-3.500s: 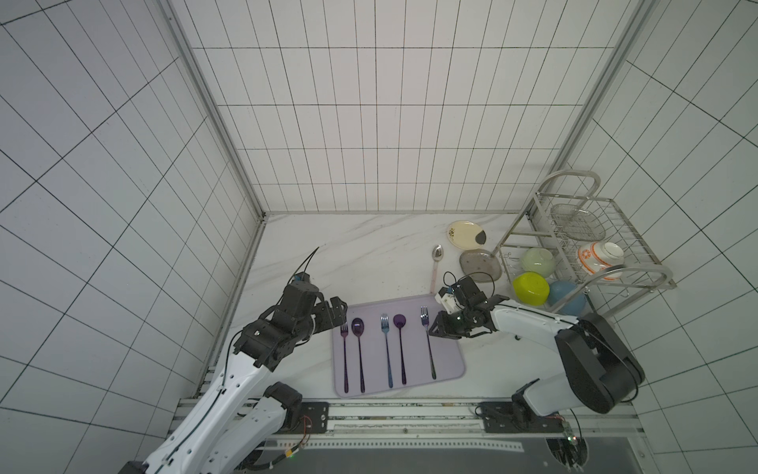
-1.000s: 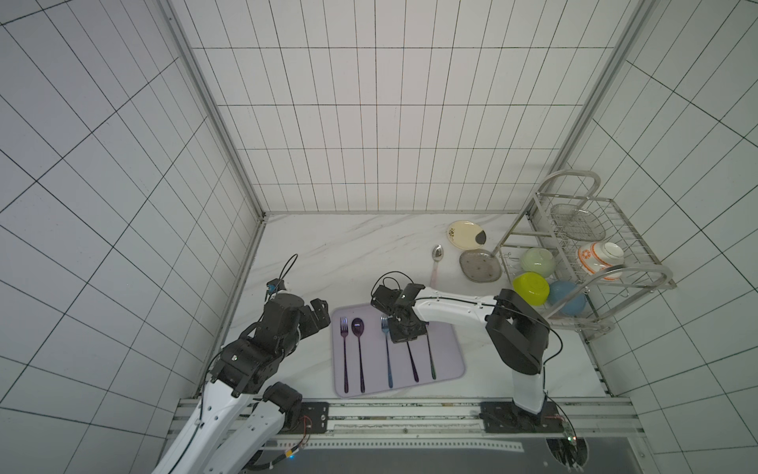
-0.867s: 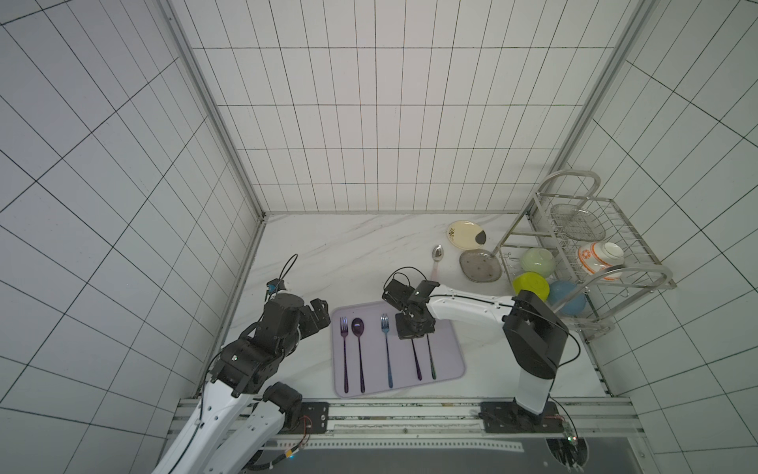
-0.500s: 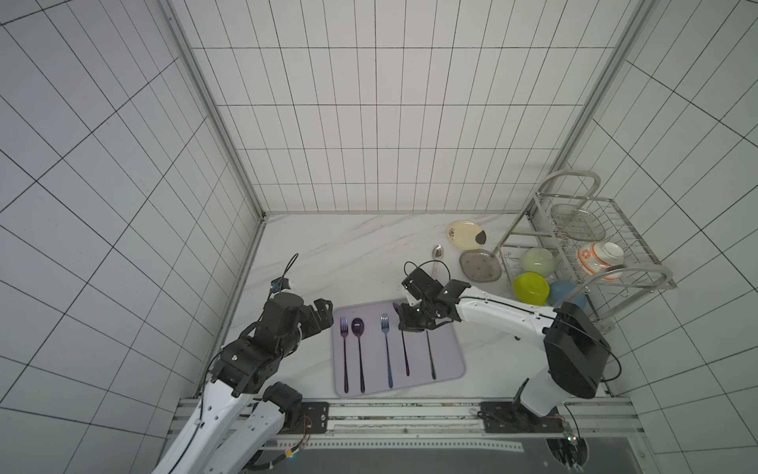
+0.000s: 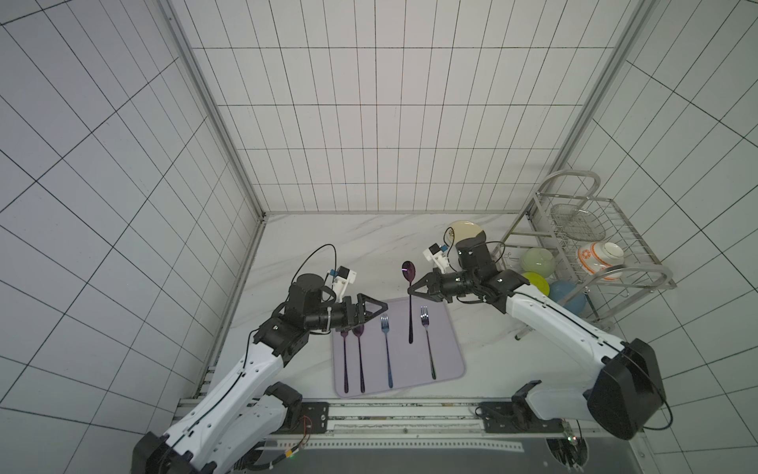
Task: Set the spoon and fork side by side
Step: Pick up the spoon from the tray, then place the spoon on the tray, then pick up the spoon from the center of the board.
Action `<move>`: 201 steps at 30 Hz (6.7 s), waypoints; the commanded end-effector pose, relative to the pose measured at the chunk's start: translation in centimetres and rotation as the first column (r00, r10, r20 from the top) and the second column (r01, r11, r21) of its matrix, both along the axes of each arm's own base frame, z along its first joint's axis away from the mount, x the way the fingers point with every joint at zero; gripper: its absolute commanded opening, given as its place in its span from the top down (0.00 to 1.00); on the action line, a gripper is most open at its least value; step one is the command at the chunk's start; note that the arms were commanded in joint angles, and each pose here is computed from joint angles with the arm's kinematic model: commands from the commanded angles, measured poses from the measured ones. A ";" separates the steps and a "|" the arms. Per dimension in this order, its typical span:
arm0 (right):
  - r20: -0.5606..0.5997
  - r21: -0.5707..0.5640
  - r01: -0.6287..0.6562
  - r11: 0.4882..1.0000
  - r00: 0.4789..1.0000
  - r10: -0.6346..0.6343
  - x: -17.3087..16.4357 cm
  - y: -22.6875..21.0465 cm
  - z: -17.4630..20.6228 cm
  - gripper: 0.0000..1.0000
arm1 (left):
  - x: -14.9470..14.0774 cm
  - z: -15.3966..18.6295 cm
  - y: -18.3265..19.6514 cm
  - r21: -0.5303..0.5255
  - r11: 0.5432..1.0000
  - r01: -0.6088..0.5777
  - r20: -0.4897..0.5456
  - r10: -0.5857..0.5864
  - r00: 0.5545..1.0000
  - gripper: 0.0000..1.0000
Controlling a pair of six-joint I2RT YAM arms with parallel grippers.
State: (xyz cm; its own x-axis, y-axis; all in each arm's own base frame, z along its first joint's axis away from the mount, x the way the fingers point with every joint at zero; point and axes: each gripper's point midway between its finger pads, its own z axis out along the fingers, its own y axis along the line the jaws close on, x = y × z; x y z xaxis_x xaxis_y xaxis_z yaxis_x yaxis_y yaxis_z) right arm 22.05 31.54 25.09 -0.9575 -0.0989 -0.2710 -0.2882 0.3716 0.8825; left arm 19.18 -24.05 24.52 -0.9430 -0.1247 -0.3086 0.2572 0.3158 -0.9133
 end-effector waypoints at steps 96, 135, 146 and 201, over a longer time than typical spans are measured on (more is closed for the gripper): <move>0.006 -0.102 -0.115 0.988 0.993 0.116 -5.5 0.1 -7.2 1.00 | 0.5 -1.7 6.8 0.362 0.901 -0.237 0.128 0.203 0.971 0.16; -0.115 -0.307 -0.113 0.945 0.990 0.081 -6.6 1.3 -23.1 0.98 | 0.2 -3.1 9.4 0.446 0.830 -0.333 0.177 0.283 0.943 0.07; -0.110 -0.374 -0.094 0.923 0.992 0.056 -6.4 0.3 -23.6 0.85 | 0.2 -3.0 9.6 0.443 0.827 -0.346 0.186 0.293 0.938 0.07; 0.065 -0.833 0.258 0.489 0.924 -0.376 21.3 -10.9 -21.0 0.59 | 4.6 -7.2 7.5 0.586 0.781 -0.217 -0.024 0.285 0.958 0.02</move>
